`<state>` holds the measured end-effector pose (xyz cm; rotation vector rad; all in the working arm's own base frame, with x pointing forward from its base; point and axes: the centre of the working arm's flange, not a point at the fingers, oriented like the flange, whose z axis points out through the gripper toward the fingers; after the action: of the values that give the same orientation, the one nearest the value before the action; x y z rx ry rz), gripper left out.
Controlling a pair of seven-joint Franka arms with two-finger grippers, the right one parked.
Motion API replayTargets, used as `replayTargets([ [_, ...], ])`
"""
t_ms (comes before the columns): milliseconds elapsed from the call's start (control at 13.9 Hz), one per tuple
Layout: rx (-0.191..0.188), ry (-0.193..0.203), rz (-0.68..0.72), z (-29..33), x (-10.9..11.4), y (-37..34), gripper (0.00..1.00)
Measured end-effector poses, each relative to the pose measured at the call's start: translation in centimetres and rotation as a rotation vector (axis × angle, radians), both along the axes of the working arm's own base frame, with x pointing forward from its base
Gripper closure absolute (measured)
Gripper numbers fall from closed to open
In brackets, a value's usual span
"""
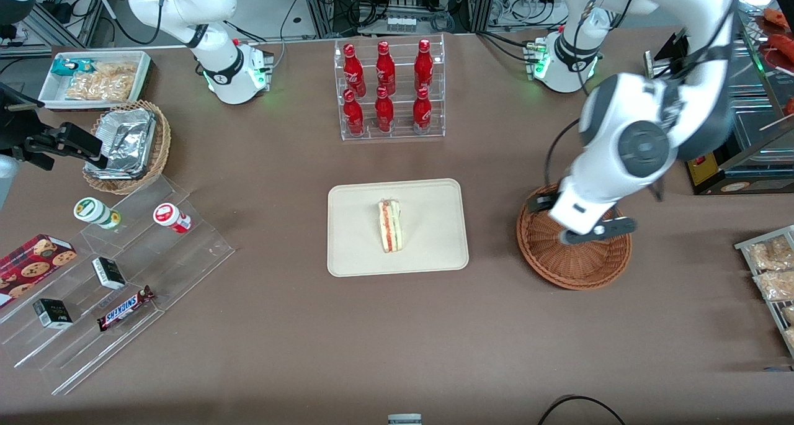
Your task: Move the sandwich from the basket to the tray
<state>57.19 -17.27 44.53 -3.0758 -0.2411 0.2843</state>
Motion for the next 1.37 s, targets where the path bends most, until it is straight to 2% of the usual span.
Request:
replayTargets([
  [144,-0.023,0.036,-0.043,2.3,-0.7,3.8,0.00],
  [432,-0.069,0.056,-0.126,6.6,-2.4,9.1,0.00],
  [576,-0.080,0.036,-0.142,8.1,-2.8,10.8,0.00],
  [1007,-0.070,-0.022,-0.186,11.2,-3.7,13.9,0.00],
  [1223,-0.016,-0.054,-0.195,12.4,-4.0,14.4,0.00],
  [1367,-0.006,-0.079,-0.191,12.8,-3.8,14.9,0.00],
])
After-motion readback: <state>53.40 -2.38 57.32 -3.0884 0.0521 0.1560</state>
